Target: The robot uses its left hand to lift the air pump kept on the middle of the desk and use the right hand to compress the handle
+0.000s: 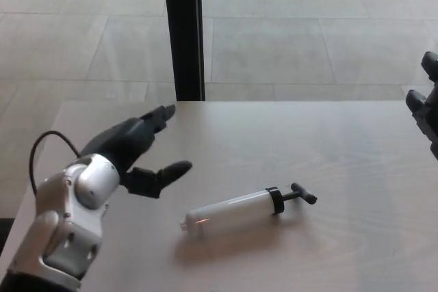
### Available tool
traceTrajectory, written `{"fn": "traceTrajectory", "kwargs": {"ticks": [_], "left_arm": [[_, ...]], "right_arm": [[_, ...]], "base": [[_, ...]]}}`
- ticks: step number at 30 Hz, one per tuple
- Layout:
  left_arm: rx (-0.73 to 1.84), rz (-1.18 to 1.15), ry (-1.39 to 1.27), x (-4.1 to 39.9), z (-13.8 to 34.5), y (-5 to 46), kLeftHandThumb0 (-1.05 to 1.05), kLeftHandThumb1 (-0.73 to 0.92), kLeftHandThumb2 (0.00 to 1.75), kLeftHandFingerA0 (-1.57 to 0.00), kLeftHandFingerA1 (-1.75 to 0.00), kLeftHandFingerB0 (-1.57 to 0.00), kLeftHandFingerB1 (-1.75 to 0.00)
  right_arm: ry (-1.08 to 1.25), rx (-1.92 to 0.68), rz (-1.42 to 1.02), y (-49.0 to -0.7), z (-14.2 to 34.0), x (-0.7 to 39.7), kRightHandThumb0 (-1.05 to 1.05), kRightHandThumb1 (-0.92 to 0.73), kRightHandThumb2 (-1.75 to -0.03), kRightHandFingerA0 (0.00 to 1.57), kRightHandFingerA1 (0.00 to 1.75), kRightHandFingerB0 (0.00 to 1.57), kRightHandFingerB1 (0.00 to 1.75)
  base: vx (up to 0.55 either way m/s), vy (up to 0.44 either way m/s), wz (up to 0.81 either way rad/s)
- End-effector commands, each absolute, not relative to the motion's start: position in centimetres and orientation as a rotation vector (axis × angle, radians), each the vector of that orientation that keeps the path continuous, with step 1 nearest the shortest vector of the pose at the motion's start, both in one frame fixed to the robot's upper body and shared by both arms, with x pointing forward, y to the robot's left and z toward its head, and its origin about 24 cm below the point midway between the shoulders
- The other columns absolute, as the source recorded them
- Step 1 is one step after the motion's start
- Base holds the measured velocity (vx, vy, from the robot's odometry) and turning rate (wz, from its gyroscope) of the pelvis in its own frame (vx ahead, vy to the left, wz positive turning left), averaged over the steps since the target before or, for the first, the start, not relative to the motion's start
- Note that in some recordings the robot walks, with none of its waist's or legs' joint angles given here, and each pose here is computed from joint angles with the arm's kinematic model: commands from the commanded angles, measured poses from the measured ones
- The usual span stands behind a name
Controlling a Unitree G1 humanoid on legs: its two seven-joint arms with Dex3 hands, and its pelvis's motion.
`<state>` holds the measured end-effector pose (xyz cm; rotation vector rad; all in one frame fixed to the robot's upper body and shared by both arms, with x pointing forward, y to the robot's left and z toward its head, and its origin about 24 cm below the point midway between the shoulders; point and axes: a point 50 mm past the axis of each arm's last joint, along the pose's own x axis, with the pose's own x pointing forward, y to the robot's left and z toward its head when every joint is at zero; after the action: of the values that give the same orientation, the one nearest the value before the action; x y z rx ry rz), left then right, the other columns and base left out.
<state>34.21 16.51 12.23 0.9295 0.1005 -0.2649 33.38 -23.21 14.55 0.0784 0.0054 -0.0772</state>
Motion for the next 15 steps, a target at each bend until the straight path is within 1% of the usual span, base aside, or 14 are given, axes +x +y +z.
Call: {"fn": "traceTrajectory", "kwargs": {"ticks": [1, 2, 3, 4, 5, 6, 7, 8, 9, 10, 11, 13, 14, 15], "left_arm": [[-0.401, 0.146, -0.454, 28.7, 22.6, 35.8, -1.05, 0.81, 1.16, 0.0, -0.09, 0.0, 0.0], [-0.424, 0.171, -0.461, 28.0, 22.6, 36.9, -0.99, 0.79, 1.16, 0.0, -0.16, 0.0, -0.05], [-0.44, 0.207, -0.461, 27.2, 22.3, 38.2, -1.0, 0.76, 1.13, 0.0, -0.16, -0.09, -0.09], [-0.448, 0.237, -0.456, 26.5, 22.1, 39.1, -1.0, 0.76, 1.13, 0.0, -0.16, -0.09, -0.09], [-0.441, 0.309, -0.442, 24.4, 21.2, 41.3, -0.94, 0.71, 1.11, -0.01, -0.24, -0.1, -0.17], [-0.375, 0.346, -0.409, 22.4, 20.2, 43.0, -0.97, 0.81, 1.16, 0.0, -0.18, 0.0, -0.07], [-0.357, 0.348, -0.4, 22.1, 20.0, 43.3, -0.97, 0.81, 1.16, 0.0, -0.18, 0.0, -0.07], [-0.302, 0.466, -0.311, 19.0, 17.9, 45.5, -0.87, 0.74, 1.12, -0.01, -0.31, -0.07, -0.22], [-0.29, 0.501, -0.287, 18.0, 17.3, 46.1, -0.85, 0.72, 1.11, -0.02, -0.38, -0.03, -0.27], [-0.295, 0.574, -0.248, 15.9, 15.7, 47.3, -0.8, 0.9, 0.68, -0.05, -0.4, -0.07, -0.27], [-0.323, 0.695, -0.206, 13.3, 13.9, 48.7, -0.86, 0.69, 1.07, -0.12, -0.54, 0.0, -0.39], [-0.339, 0.781, -0.183, 11.2, 12.5, 49.6, -0.85, 0.71, 1.08, -0.15, -0.56, 0.0, -0.38], [-0.349, 0.861, -0.162, 9.2, 11.2, 50.2, -0.38, 0.48, 1.09, -0.02, -0.52, 0.0, -0.5], [-0.355, 0.933, -0.144, 7.7, 10.1, 50.5, -0.38, 0.48, 1.09, -0.02, -0.52, 0.0, -0.5]], "right_arm": [[-0.026, -0.028, -0.285, -34.0, 17.7, 29.5, -0.88, -0.92, -1.29, 0.0, 0.2, 0.0, 0.18], [-0.036, -0.036, -0.3, -34.8, 17.9, 29.1, -0.89, -0.92, -1.29, 0.0, 0.22, 0.0, 0.18], [-0.036, -0.052, -0.316, -35.7, 18.2, 28.6, -0.91, -0.92, -1.3, 0.0, 0.19, 0.0, 0.15], [-0.03, -0.066, -0.33, -36.3, 18.3, 28.2, -0.91, -0.92, -1.3, 0.0, 0.19, 0.0, 0.15], [-0.044, -0.09, -0.385, -38.1, 18.8, 27.0, -0.94, -0.92, -1.3, 0.0, 0.23, 0.0, 0.18], [-0.064, -0.092, -0.431, -39.6, 19.3, 25.9, -0.93, -0.92, -0.88, 0.0, 0.25, 0.0, 0.29], [-0.067, -0.089, -0.438, -39.8, 19.4, 25.7, -0.93, -0.92, -0.88, 0.0, 0.25, 0.0, 0.29], [-0.081, -0.076, -0.533, -42.1, 19.9, 23.7, -0.96, -0.92, -0.83, 0.0, 0.57, 0.04, 0.44], [-0.084, -0.068, -0.566, -42.9, 20.1, 23.1, -0.93, -0.92, -0.82, 0.0, 0.7, 0.05, 0.54], [-0.099, -0.034, -0.628, -44.5, 20.2, 21.7, -0.94, -0.92, -0.76, 0.03, 0.76, 0.09, 0.59], [-0.094, -0.005, -0.711, -46.0, 20.0, 20.1, -0.92, -0.91, -0.75, 0.14, 0.82, 0.11, 0.63], [-0.086, -0.004, -0.762, -46.9, 19.5, 18.8, -0.88, -0.92, -0.74, 0.15, 0.85, 0.09, 0.66], [-0.078, -0.019, -0.802, -47.5, 18.8, 17.6, -0.86, -0.92, -0.71, 0.17, 0.87, 0.11, 0.68], [-0.068, -0.029, -0.844, -48.0, 18.0, 16.5, -0.87, -0.92, -0.67, 0.23, 0.89, 0.15, 0.7]], "base": [[0.0, 0.0, 0.0], [0.0, 0.0, 0.0], [0.0, 0.0, 0.0], [0.0, 0.0, 0.0], [0.0, 0.0, 0.0], [0.0, 0.0, 0.0], [0.0, 0.0, 0.0], [0.0, 0.0, 0.0], [0.0, 0.0, 0.0], [0.0, 0.0, 0.0], [0.0, 0.0, 0.0], [0.0, 0.0, 0.0], [0.0, 0.0, 0.0], [0.0, 0.0, 0.0]]}}
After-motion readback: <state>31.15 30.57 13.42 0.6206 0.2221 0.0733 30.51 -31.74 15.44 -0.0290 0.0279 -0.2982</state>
